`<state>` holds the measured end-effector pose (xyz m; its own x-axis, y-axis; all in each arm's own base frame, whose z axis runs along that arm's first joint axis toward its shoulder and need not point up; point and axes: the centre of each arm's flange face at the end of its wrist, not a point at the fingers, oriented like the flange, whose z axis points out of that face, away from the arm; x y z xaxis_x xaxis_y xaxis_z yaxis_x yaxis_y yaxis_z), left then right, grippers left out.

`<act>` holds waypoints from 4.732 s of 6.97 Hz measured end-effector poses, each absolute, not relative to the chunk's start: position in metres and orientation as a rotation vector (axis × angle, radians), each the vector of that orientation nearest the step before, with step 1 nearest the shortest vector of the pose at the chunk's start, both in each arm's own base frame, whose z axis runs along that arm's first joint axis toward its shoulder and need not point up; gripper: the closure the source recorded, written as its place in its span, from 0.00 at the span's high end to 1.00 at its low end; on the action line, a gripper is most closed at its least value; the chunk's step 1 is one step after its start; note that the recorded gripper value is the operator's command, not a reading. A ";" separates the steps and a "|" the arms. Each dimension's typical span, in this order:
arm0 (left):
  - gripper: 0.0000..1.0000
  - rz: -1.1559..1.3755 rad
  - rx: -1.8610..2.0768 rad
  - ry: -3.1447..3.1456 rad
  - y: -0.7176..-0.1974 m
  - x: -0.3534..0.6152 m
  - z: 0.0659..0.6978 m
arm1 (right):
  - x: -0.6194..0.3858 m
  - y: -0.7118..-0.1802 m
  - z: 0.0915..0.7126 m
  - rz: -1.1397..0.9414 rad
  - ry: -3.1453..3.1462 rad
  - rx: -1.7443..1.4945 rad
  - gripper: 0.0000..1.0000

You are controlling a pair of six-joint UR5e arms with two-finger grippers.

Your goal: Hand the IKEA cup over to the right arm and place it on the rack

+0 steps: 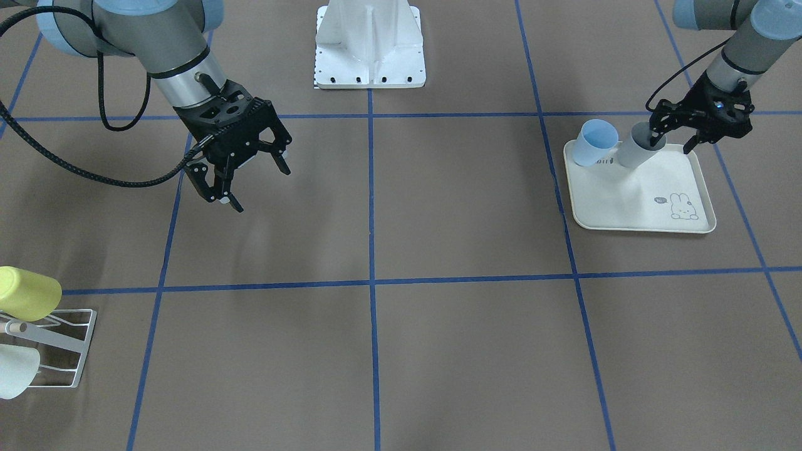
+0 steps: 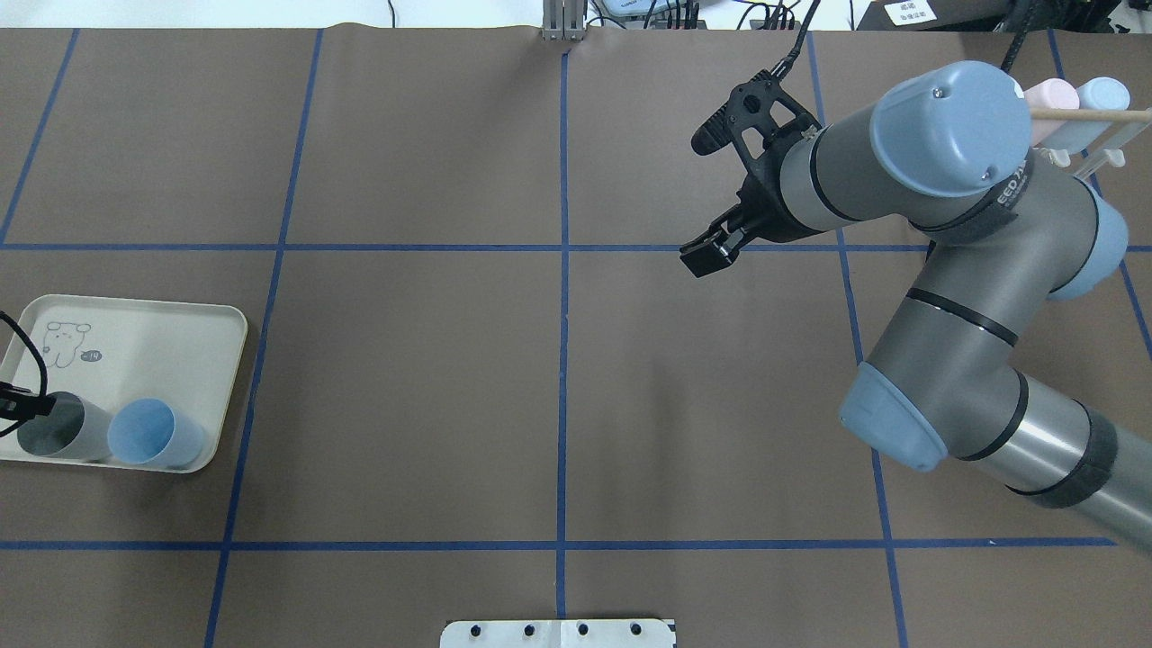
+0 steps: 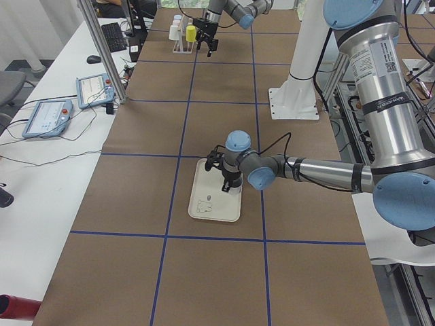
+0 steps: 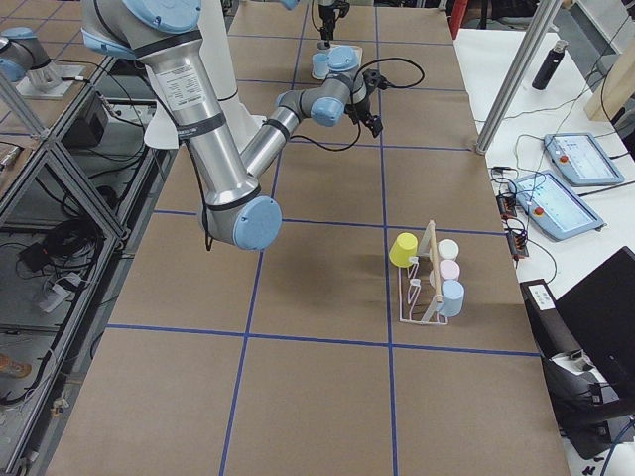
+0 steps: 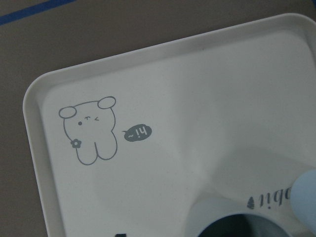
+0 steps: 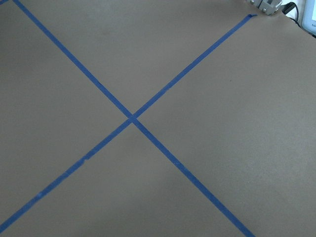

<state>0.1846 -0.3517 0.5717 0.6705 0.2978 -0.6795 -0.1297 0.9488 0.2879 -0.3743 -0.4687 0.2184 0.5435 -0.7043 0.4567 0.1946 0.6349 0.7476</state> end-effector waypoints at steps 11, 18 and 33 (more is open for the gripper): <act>0.00 -0.188 0.202 1.223 -0.428 0.146 0.363 | -0.452 -0.426 0.227 -0.533 -0.911 1.099 0.99; 0.00 -0.198 -0.092 1.524 -0.407 0.296 0.165 | -0.497 -0.335 0.256 -0.450 -1.250 1.555 0.99; 0.00 -0.185 -0.099 1.505 -0.391 0.380 0.158 | -0.496 -0.314 0.238 -0.471 -1.280 1.625 0.97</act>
<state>0.3804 -0.3907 0.1582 0.0554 -0.1827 -0.9816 0.0599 0.9820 -0.1793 -0.4957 -0.3145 0.2376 0.3702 -0.8931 0.2555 -0.5149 0.0315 0.8566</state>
